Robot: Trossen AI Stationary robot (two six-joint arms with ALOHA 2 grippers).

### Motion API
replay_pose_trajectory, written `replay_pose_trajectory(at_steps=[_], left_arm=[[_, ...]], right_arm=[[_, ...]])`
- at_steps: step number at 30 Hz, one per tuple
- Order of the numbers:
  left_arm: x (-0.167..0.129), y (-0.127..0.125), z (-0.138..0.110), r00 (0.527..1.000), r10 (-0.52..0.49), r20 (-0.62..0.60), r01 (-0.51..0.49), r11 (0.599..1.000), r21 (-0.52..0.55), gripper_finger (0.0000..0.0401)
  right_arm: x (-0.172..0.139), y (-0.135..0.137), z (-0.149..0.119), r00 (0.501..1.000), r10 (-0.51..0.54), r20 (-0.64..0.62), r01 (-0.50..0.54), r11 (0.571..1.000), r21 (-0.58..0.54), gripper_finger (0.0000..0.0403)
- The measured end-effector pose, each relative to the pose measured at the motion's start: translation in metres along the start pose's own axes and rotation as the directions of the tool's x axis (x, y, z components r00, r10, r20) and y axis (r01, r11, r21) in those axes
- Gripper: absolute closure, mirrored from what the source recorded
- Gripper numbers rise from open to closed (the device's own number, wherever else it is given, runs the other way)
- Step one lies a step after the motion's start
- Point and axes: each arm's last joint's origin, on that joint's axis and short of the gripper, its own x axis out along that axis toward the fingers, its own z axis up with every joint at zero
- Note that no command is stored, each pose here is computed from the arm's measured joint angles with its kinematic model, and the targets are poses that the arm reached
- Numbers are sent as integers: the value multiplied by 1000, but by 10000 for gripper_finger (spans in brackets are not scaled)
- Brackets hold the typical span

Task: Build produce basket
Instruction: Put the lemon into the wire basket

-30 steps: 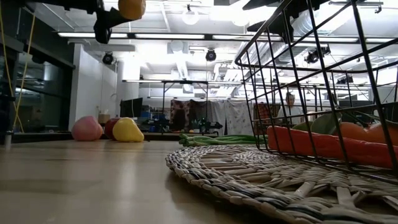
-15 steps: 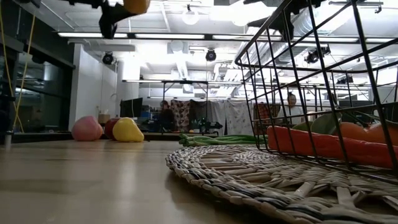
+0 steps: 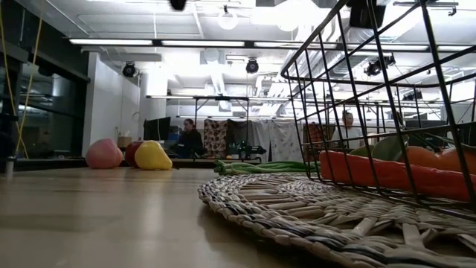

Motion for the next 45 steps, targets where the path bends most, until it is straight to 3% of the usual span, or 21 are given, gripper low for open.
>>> replay_pose_trajectory(at_steps=[5, 12, 16, 24, 28, 35, 38, 45], left_arm=[[44, -21, 4, 998, -48, -47, 46, 999, -28, 176], [119, -65, -7, 995, -14, -101, 9, 999, -53, 176], [159, -86, -22, 991, -7, -136, -5, 997, -81, 176], [226, -106, -74, 977, -32, -210, -4, 986, -167, 176], [247, -102, -99, 968, -33, -250, -16, 982, -189, 176], [264, -90, -126, 953, -40, -301, -66, 940, -336, 176], [268, -88, -136, 948, -28, -318, -73, 951, -301, 176], [267, -82, -140, 938, 24, -347, -66, 992, -108, 175]], right_arm=[[-23, 18, 10, 993, -67, 100, 81, 986, -145, 158], [-59, 38, 27, 947, -132, 293, 238, 901, -363, 158], [-70, 42, 32, 900, -165, 404, 329, 865, -380, 158], [-66, 38, 31, 899, -205, 387, 366, 837, -407, 158], [-60, 36, 30, 900, -222, 375, 374, 835, -404, 158], [-48, 33, 29, 901, -251, 354, 390, 826, -406, 158], [-43, 32, 29, 901, -264, 345, 397, 822, -409, 158], [-36, 29, 28, 900, -281, 333, 407, 815, -413, 158]])
